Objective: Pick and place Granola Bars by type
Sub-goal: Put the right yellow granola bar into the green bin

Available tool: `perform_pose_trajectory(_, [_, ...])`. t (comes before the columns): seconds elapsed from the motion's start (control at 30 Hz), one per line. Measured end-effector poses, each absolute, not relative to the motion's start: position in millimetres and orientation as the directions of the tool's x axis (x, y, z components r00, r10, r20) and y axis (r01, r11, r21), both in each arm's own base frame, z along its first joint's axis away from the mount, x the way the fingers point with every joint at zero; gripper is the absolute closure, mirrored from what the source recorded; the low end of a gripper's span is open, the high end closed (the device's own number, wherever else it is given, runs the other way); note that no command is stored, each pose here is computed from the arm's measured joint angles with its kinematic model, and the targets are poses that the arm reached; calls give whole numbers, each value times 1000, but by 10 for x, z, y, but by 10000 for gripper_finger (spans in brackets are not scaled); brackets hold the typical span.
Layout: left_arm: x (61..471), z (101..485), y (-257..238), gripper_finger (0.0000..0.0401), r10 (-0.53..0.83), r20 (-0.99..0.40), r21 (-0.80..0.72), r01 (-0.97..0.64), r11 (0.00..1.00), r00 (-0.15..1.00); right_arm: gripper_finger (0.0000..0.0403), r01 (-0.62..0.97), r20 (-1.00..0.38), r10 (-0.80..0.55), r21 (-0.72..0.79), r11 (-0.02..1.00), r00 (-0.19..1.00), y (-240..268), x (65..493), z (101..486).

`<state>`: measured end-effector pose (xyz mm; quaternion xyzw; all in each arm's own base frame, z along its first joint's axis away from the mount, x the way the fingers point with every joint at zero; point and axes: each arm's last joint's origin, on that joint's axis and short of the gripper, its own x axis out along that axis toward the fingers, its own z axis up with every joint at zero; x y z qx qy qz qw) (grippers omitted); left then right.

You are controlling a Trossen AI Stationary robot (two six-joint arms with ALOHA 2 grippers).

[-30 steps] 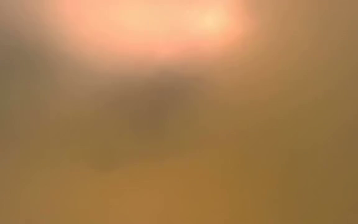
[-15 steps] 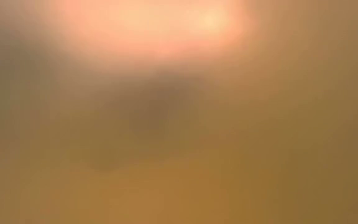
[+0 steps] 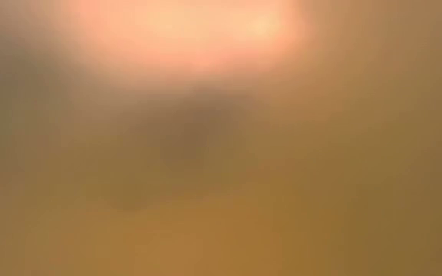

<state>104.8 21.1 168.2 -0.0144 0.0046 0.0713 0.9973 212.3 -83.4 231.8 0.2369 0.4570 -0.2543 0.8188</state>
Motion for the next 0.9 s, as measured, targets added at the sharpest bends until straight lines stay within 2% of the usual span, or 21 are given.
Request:
perform_pose_trajectory(0.4, [1048,1681,211,331,142,-12,-28,-142,989,990,403,399,-713,-66,311,862,698,-114,1766,2851])
perform_pose_trajectory(0.63, [1048,1681,211,331,142,-12,-28,-142,989,990,403,173,-708,157,371,912,688,265,1665,2885])
perform_pose_trajectory(0.9, [1048,1681,211,331,142,-12,-28,-142,989,990,403,89,-699,268,429,899,663,535,1609,2893])
